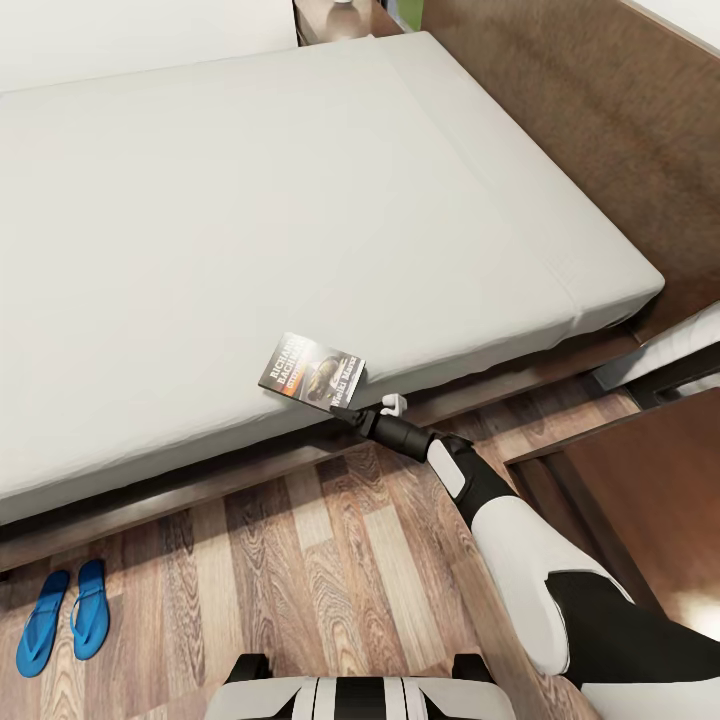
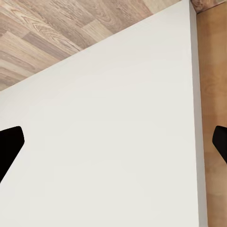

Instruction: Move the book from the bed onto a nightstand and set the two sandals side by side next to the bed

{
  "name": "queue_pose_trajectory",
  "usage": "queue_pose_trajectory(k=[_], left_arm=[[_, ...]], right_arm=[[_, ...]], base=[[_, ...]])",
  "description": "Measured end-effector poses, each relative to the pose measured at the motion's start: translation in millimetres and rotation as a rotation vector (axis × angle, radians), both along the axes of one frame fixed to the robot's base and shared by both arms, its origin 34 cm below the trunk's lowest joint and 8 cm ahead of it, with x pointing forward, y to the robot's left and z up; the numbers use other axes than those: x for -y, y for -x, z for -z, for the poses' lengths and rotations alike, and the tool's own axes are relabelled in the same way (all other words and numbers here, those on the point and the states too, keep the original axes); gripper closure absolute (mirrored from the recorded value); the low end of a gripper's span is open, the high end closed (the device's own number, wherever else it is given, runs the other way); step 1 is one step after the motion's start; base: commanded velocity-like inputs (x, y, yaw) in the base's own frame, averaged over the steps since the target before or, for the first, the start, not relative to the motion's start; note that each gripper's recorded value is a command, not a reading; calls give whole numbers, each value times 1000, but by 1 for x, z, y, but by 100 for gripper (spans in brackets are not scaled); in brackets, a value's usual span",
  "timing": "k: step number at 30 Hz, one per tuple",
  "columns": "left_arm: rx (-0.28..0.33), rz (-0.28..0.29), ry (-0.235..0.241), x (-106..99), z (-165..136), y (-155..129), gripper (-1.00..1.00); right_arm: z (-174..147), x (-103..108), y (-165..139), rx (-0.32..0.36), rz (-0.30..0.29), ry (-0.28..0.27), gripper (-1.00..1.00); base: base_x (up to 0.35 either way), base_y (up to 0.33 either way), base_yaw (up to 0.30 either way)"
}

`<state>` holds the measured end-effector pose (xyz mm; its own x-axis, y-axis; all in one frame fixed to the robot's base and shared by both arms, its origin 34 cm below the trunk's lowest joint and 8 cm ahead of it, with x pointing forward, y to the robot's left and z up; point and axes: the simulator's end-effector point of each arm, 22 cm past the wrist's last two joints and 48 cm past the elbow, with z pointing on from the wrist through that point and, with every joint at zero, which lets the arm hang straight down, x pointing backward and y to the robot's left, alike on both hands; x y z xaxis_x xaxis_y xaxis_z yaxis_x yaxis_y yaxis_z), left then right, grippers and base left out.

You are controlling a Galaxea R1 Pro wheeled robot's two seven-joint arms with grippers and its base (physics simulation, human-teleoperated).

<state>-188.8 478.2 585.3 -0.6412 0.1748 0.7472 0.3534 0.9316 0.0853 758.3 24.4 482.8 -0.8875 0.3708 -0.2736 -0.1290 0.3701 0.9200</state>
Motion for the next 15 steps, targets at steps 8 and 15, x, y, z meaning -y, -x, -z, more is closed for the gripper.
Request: queue_pose_trajectory(k=[8, 15], left_arm=[[0, 0, 0, 0, 0, 0, -100], [0, 0, 0, 0, 0, 0, -100]], right_arm=[[-1, 0, -1, 2, 0, 0, -100], [-2, 0, -3, 6, 0, 0, -100]], base=[[0, 0, 0], [0, 0, 0]])
